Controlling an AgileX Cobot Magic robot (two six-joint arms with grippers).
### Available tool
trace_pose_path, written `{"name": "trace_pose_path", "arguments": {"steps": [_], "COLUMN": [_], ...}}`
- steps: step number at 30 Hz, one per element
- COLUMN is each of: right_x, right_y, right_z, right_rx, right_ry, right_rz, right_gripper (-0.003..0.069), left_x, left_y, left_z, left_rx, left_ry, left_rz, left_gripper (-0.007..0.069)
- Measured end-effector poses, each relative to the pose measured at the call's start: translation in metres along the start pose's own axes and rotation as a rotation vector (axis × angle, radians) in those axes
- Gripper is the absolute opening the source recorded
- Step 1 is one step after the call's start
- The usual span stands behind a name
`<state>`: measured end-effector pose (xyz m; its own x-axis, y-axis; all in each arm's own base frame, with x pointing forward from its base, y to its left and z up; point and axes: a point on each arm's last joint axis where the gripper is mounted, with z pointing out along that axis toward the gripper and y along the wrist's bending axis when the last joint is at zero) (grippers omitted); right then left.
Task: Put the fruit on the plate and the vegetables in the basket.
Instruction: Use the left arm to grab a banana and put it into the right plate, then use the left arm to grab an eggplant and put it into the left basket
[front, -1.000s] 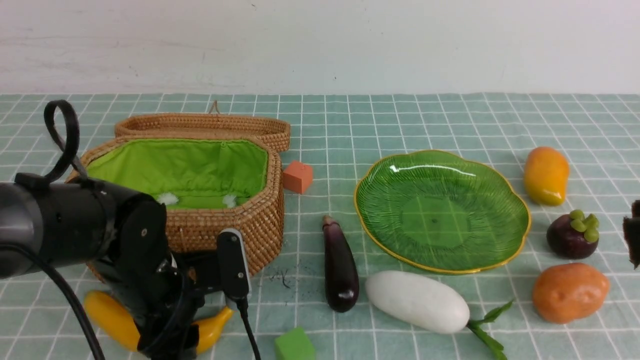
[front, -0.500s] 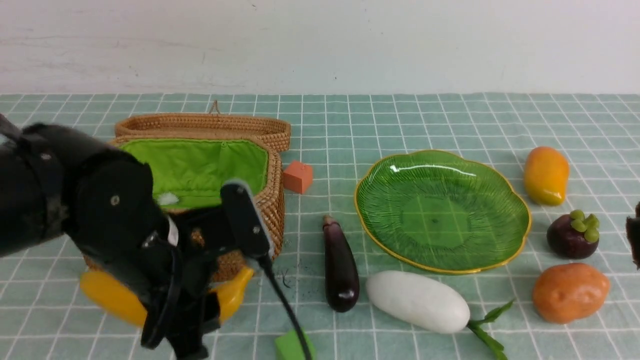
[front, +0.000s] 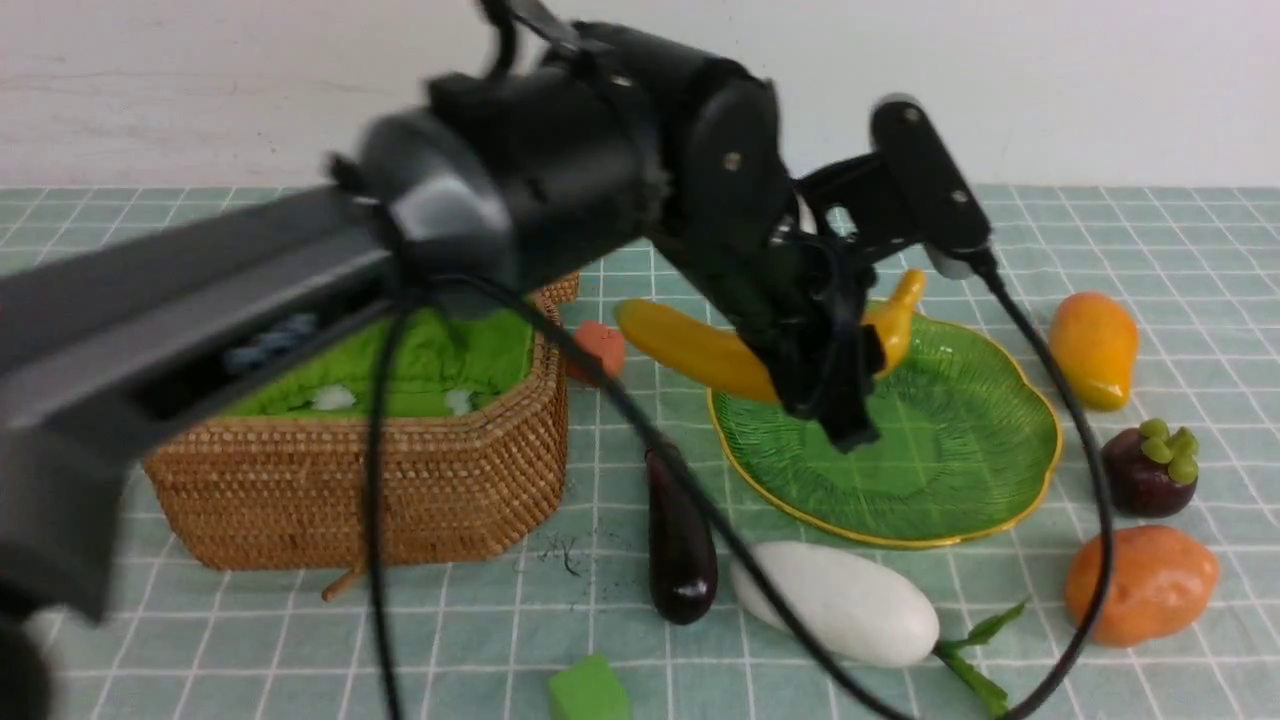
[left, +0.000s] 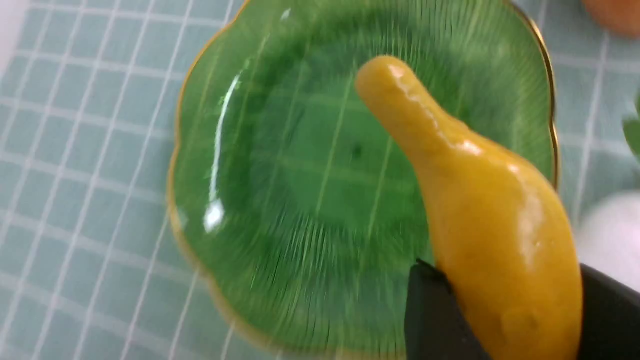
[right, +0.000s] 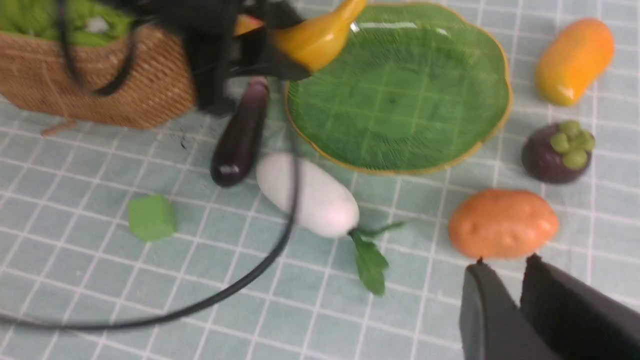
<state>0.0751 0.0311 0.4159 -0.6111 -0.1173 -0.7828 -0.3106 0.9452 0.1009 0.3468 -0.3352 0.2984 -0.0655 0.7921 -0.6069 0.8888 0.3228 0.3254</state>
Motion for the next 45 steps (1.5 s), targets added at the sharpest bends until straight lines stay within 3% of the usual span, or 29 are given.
{"name": "trace_pose_path", "arguments": {"steps": [6,11,14,19,23,26,29,30,33,34,35,36,40,45], "right_x": [0.011,0.015,0.016,0.016,0.016,0.016,0.015,0.015,0.015,0.015,0.015,0.015,0.019,0.028], "right_y": [-0.002,-0.002,-0.002,-0.002,-0.002,-0.002,-0.002,-0.002,-0.001,-0.001,0.0,0.0,0.001,0.001], "right_z": [-0.016,-0.024,-0.025,-0.025,-0.025,-0.025,-0.025,-0.025,-0.025,-0.025,-0.025,-0.025,-0.026,-0.024], "right_rx": [0.006,0.007,0.009,0.01,0.01,0.01,0.005,0.004,-0.007,-0.009,-0.017,-0.02,-0.036,-0.043], "right_ry": [-0.012,-0.039,-0.042,-0.04,-0.039,-0.046,-0.051,-0.051,-0.053,-0.053,-0.053,-0.053,-0.059,-0.059], "right_rz": [-0.003,-0.006,-0.019,-0.026,-0.042,-0.049,-0.051,-0.051,-0.049,-0.048,-0.049,-0.049,-0.071,-0.089], "right_gripper": [0.0123,0.0123,0.0125,0.0125,0.0125,0.0125,0.0125,0.0125,0.0127,0.0127,0.0127,0.0127,0.0128,0.0128], "left_x": [-0.002,0.005,0.01,0.007,0.002,-0.006,-0.009,-0.008,-0.011,-0.011,-0.008,-0.006,0.017,0.043], "left_y": [0.004,0.001,-0.002,-0.003,-0.004,0.0,0.006,0.006,0.018,0.018,0.018,0.016,0.0,-0.012], "left_z": [0.074,0.106,0.116,0.114,0.091,0.051,0.003,0.0,-0.051,-0.053,-0.068,-0.073,-0.065,-0.028], "left_rx": [0.022,0.016,0.026,0.048,0.103,0.122,0.063,0.05,-0.098,-0.104,-0.131,-0.132,-0.098,-0.098], "left_ry": [-0.02,-0.05,-0.047,-0.069,-0.021,0.06,0.185,0.209,0.228,0.227,0.229,0.231,0.345,0.486], "left_rz": [-0.006,0.011,0.006,-0.03,-0.089,-0.253,-0.491,-0.528,-0.757,-0.763,-0.799,-0.809,-0.832,-0.861], "left_gripper": [0.0302,0.0303,0.0367,0.0596,0.0639,0.0594,0.044,0.0428,0.015,0.015,0.0027,0.0003,-0.0003,0.0146]}}
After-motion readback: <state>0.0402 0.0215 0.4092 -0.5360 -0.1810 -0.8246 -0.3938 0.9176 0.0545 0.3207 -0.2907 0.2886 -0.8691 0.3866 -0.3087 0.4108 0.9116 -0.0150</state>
